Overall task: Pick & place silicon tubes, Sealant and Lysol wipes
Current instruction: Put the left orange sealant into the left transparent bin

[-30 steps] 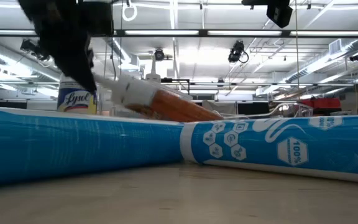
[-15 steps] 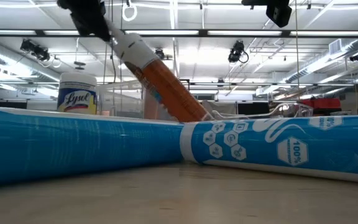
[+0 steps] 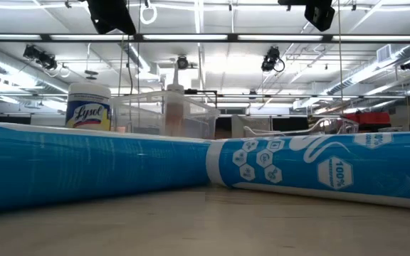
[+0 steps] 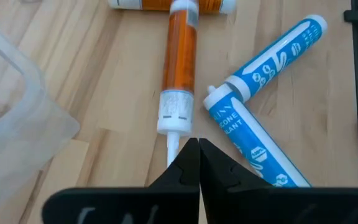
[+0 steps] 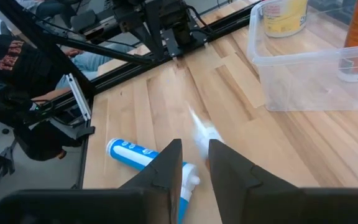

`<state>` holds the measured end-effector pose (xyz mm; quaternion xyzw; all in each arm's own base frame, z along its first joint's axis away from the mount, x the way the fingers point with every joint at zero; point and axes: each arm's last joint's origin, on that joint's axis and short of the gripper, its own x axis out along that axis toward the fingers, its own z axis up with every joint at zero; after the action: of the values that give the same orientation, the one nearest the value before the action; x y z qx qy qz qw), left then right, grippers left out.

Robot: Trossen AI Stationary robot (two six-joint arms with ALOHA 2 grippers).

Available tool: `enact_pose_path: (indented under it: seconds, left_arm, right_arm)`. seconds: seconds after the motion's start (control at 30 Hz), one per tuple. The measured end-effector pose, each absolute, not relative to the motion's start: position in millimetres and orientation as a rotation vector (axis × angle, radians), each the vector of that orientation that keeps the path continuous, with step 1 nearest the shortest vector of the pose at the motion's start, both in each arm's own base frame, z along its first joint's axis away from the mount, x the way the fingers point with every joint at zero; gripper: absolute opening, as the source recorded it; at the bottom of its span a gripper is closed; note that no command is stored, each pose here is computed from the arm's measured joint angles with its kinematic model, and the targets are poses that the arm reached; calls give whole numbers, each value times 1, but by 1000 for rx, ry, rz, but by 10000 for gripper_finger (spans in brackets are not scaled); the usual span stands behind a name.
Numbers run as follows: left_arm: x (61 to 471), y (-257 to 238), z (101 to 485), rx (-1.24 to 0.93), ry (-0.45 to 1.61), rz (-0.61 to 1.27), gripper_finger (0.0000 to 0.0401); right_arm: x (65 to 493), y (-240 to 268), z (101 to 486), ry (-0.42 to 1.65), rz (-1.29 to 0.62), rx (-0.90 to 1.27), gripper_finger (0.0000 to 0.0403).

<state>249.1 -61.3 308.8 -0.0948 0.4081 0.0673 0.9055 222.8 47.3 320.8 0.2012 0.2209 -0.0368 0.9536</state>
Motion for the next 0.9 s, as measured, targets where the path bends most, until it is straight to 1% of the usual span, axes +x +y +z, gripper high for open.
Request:
enact_pose_path:
  seconds: [0.17,0.27,0.37,0.43,0.6,0.7,0.77,0.83,0.9]
  left_arm:
    - [249,-59,308,-207,847,154,1]
    - [248,-57,305,-263,835,247,1]
    - [245,-64,293,-285,803,357,2]
    - [243,-72,283,-301,773,386,7]
    - [239,-89,252,-399,681,388,23]
    - [236,-94,232,-492,605,406,38]
    - [235,-95,223,-541,555,417,50]
    - [233,-95,215,-573,520,429,61]
    - [232,-94,212,-582,511,435,73]
  right_arm:
    - [223,47,321,449,-75,409,84]
    - [223,47,321,449,-75,408,84]
    - [223,47,321,449,-72,391,84]
    - [223,47,321,449,-70,382,84]
    - [223,47,321,450,-64,353,84]
    - [223,47,320,453,-62,337,84]
    - [226,48,318,466,-55,290,87]
    - [231,48,311,505,-37,235,96]
    - [239,49,302,557,3,213,113]
